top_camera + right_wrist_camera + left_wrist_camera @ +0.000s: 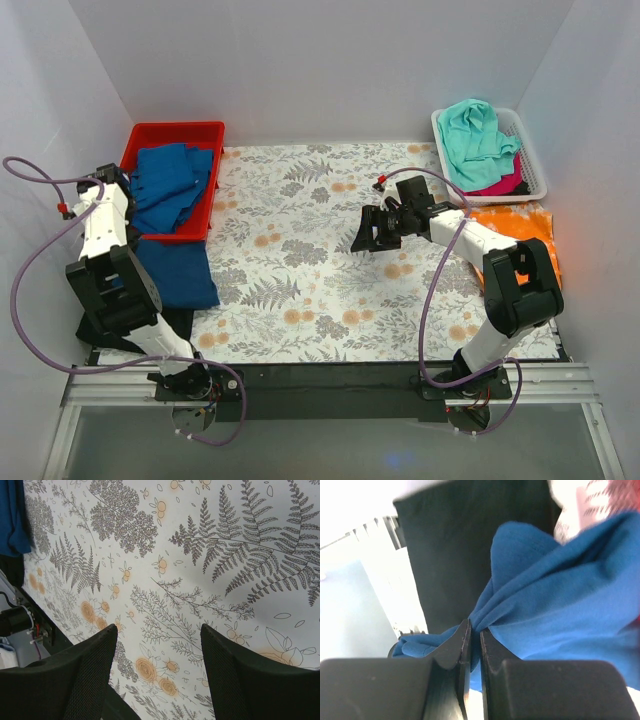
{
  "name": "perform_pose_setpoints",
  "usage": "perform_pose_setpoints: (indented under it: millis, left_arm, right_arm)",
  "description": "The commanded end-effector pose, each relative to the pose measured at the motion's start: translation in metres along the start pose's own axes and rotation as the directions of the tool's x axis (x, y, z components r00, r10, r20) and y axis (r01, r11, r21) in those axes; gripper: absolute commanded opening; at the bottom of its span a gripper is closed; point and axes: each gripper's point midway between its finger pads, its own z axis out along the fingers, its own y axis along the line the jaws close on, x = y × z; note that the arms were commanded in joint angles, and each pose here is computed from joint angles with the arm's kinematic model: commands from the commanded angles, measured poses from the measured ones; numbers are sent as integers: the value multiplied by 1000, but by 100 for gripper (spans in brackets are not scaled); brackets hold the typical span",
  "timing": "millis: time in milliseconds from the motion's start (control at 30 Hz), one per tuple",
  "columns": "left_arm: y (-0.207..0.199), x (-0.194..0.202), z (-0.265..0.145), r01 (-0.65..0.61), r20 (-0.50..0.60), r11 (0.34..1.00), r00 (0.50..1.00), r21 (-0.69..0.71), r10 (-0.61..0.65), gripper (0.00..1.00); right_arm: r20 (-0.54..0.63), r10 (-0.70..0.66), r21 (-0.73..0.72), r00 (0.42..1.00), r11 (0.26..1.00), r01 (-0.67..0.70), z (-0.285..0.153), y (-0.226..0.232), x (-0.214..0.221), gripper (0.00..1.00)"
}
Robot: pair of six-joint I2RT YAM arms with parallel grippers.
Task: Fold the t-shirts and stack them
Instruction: Put the neatly folded tshirt into the corner of the board with the left arm
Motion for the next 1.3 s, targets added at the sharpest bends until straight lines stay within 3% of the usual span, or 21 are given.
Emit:
perform_pose_setpoints:
  millis: [0, 200, 333, 500, 667, 867, 1100, 1267]
  left_arm:
    - [9, -34, -4, 61, 77, 997, 995, -58, -56, 0]
    - [0, -63, -8, 102, 99, 995, 990, -25, -99, 0]
    - [-19, -54, -29, 40, 105, 996, 993, 82, -49, 0]
    - [-36, -32, -64, -36, 214, 978, 977, 204, -8, 0]
    - [-12, 2, -37, -67, 158, 993, 986, 93, 52, 0]
    - [5, 9, -15, -34, 135, 998, 990, -51, 40, 0]
    - [1, -9, 7, 16, 65, 995, 998, -95, -10, 0]
    - [24, -40, 12, 125, 84, 986, 990, -108, -116, 0]
  right_arm:
    - [-7, 3, -22, 1000, 1000, -3, 1, 1, -1, 73]
    - [-20, 9, -14, 1000, 1000, -10, 4, -3, 5, 72]
    - [-25, 15, -11, 1000, 1000, -16, 5, -5, 6, 72]
    - [-34, 22, -13, 999, 1000, -22, 9, -6, 6, 71]
    - [-38, 22, -16, 999, 1000, -23, 10, -6, 6, 70]
    - [-38, 19, -18, 999, 1000, -20, 8, -5, 8, 69]
    - [-36, 7, -11, 999, 1000, -7, 3, -5, 13, 69]
    - [-39, 4, 4, 999, 1000, -4, 2, -9, 19, 69]
